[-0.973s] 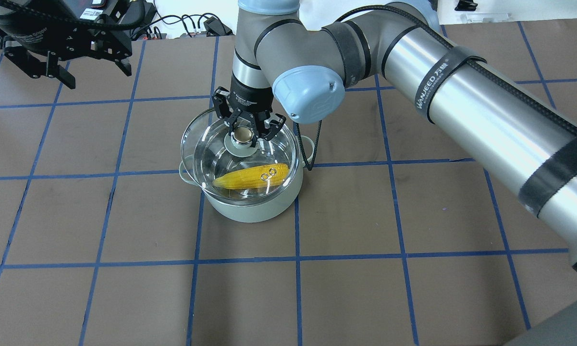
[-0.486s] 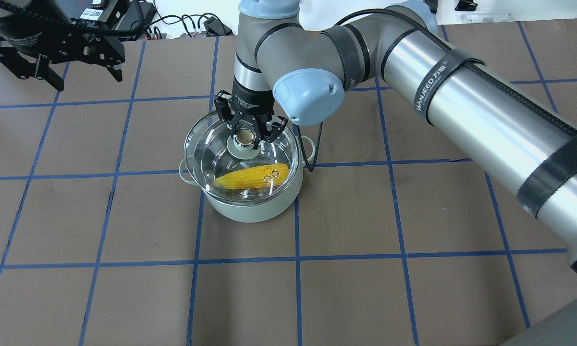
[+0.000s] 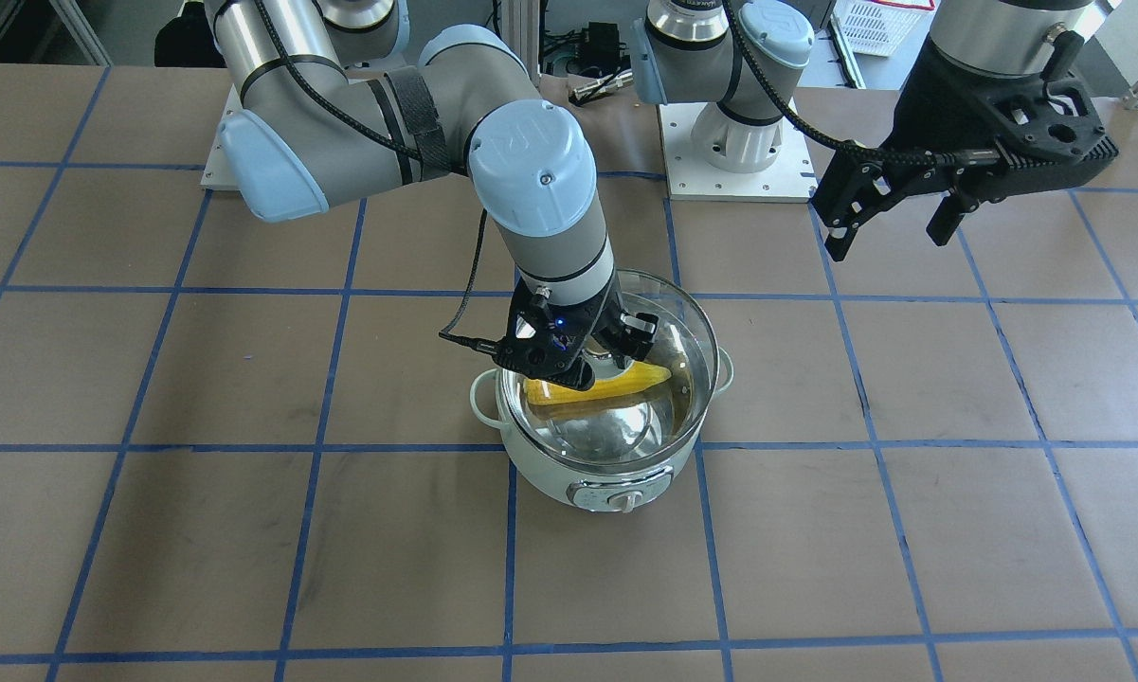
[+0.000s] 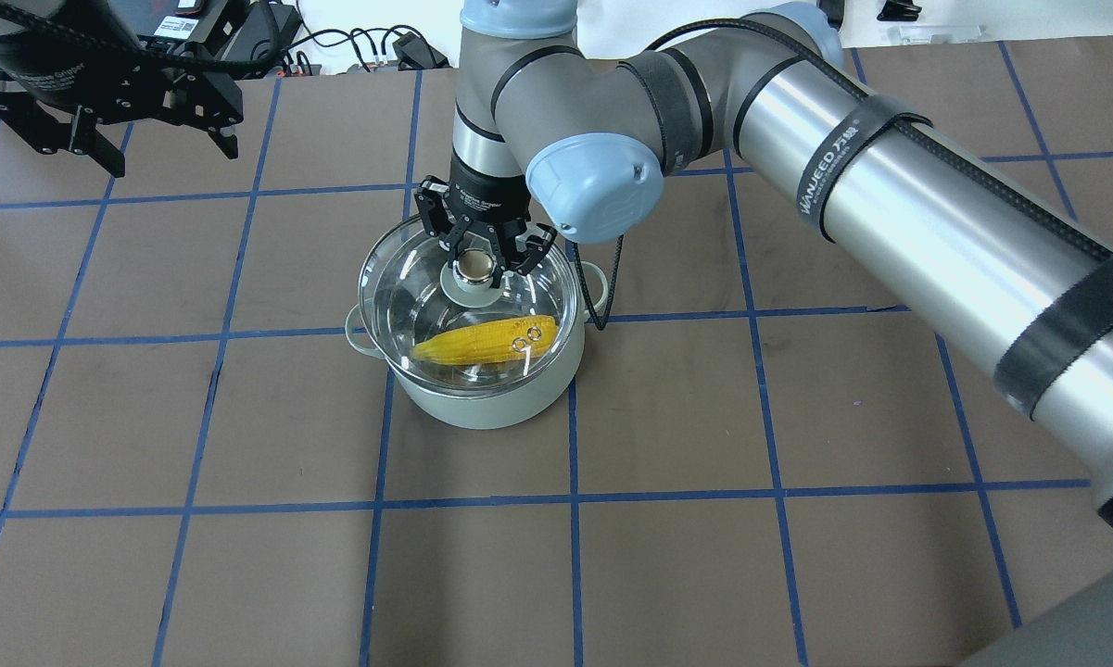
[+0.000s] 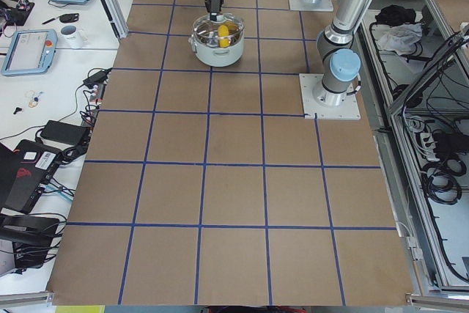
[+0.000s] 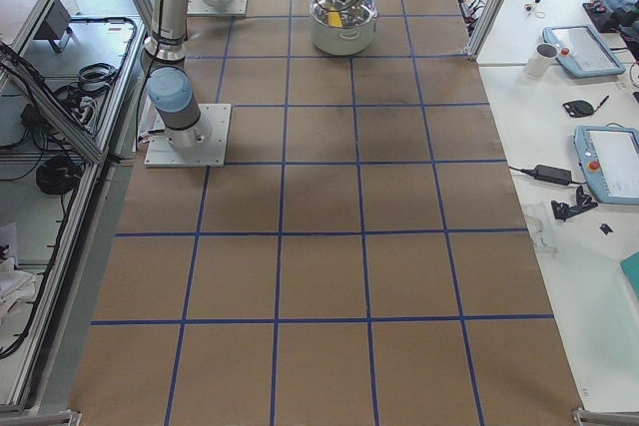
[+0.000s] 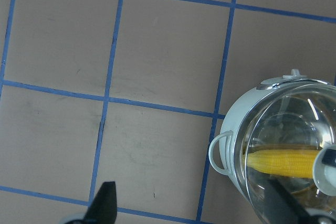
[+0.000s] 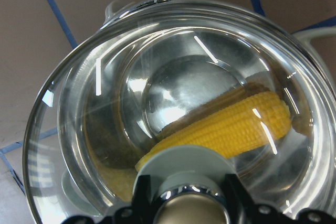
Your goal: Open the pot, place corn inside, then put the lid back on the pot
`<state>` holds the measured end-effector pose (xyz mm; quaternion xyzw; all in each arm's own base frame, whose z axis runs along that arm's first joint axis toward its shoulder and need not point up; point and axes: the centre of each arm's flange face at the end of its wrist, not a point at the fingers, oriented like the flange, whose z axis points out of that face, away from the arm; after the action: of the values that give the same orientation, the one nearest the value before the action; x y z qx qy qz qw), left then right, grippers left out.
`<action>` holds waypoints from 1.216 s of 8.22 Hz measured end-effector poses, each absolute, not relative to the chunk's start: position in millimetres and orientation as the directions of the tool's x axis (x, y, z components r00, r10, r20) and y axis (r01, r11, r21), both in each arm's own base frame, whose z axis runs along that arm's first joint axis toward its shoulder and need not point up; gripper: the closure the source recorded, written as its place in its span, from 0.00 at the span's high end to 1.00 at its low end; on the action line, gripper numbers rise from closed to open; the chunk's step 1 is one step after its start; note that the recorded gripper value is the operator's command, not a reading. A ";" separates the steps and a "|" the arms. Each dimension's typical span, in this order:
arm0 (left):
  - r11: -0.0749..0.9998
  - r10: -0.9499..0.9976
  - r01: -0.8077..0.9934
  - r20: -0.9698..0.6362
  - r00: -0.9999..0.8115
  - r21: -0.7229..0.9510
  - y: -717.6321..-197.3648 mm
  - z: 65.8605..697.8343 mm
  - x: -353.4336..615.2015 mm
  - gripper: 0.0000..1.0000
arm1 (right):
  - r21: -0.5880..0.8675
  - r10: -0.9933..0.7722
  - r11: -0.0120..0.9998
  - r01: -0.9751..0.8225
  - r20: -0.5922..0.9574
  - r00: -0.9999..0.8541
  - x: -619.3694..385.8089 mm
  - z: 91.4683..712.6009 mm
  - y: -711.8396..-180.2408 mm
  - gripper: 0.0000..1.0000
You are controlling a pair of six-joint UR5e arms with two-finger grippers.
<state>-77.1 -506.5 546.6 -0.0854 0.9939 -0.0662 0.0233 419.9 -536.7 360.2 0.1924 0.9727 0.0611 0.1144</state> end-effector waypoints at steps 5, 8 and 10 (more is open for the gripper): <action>0.978 -0.169 -0.164 -0.034 -0.985 -0.128 -506.1 542.6 -78.9 1.00 | 0.173 0.398 0.913 0.369 -0.191 -0.897 421.0 351.8 -538.6 0.07; 0.979 -0.169 -0.164 -0.033 -0.985 -0.125 -506.0 541.3 -78.9 1.00 | 0.195 0.426 0.899 0.392 -0.182 -0.886 420.9 344.6 -536.0 0.07; 0.979 -0.167 -0.163 -0.025 -0.986 -0.125 -505.9 541.6 -80.0 1.00 | 0.204 0.434 0.894 0.398 -0.176 -0.884 420.0 340.8 -534.1 0.06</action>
<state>-80.0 -505.9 541.6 -0.0830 0.9945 -0.0614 0.0176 420.0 -534.1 340.8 0.2152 0.9671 0.0812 0.1090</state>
